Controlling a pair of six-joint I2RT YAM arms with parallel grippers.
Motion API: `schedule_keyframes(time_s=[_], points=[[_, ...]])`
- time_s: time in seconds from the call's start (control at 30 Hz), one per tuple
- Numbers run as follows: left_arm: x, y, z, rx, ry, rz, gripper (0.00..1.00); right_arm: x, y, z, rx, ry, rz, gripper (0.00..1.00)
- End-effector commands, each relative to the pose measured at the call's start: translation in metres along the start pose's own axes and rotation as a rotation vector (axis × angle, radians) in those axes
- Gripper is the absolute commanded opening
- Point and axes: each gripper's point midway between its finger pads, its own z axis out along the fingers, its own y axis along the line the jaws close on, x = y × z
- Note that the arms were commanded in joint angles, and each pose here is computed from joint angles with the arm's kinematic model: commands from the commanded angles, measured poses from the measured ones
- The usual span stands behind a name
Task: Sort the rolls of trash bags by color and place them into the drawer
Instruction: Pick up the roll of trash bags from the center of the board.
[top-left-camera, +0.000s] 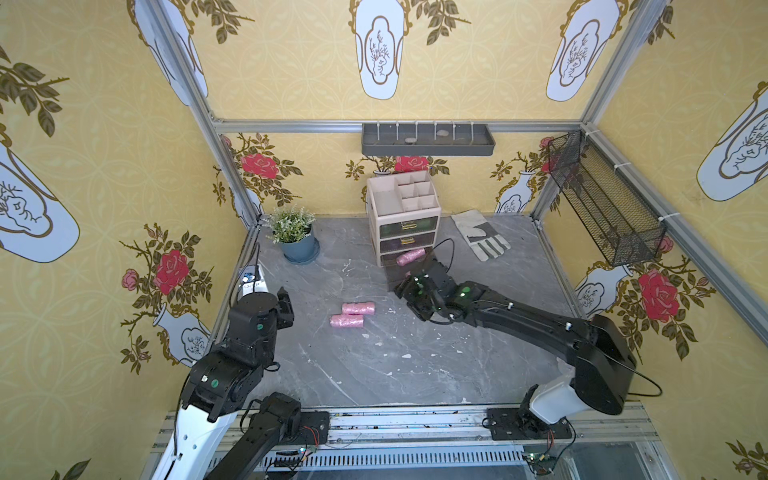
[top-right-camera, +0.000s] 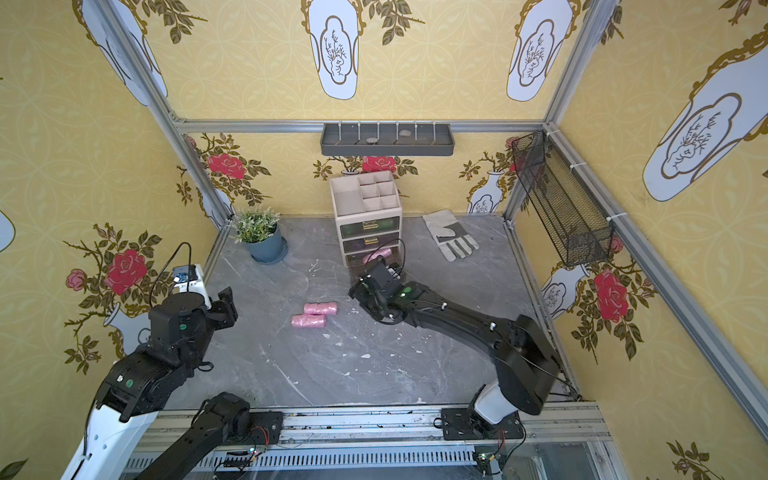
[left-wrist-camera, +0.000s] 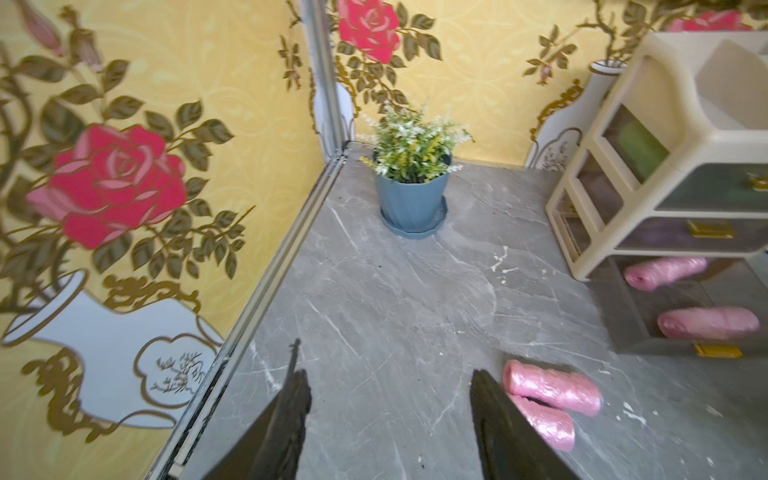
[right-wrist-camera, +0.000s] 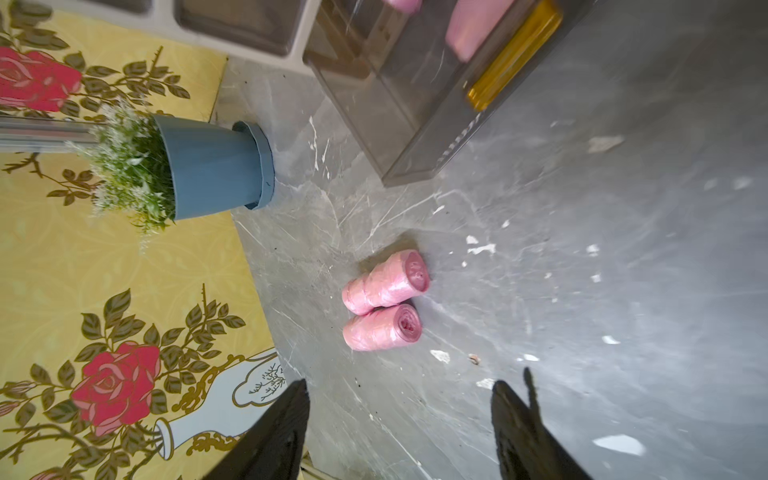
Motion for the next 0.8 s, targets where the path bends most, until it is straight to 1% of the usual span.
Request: schedule_keyframes(time_s=[0.0, 0.07, 0.17, 0.37, 0.57, 0.77], points=[[0.001, 0.022, -0.004, -0.097, -0.037, -0.068, 0.61, 0.013, 0.031, 0.030, -0.065, -0.056, 0.168, 0.69], [0.004, 0.027, -0.005, -0.117, -0.045, -0.080, 0.61, 0.027, 0.038, 0.053, -0.045, -0.036, 0.220, 0.69], [0.007, 0.031, -0.004, -0.137, -0.054, -0.092, 0.63, 0.043, 0.044, 0.079, -0.036, -0.007, 0.287, 0.66], [0.014, 0.039, -0.004, -0.166, -0.083, -0.096, 0.65, 0.065, 0.045, 0.110, -0.013, 0.017, 0.377, 0.64], [0.016, 0.041, -0.004, -0.171, -0.094, -0.099, 0.65, 0.081, 0.047, 0.122, -0.010, 0.045, 0.419, 0.63], [0.018, 0.040, -0.001, -0.170, -0.089, -0.097, 0.65, 0.096, 0.046, 0.121, 0.005, 0.057, 0.429, 0.61]])
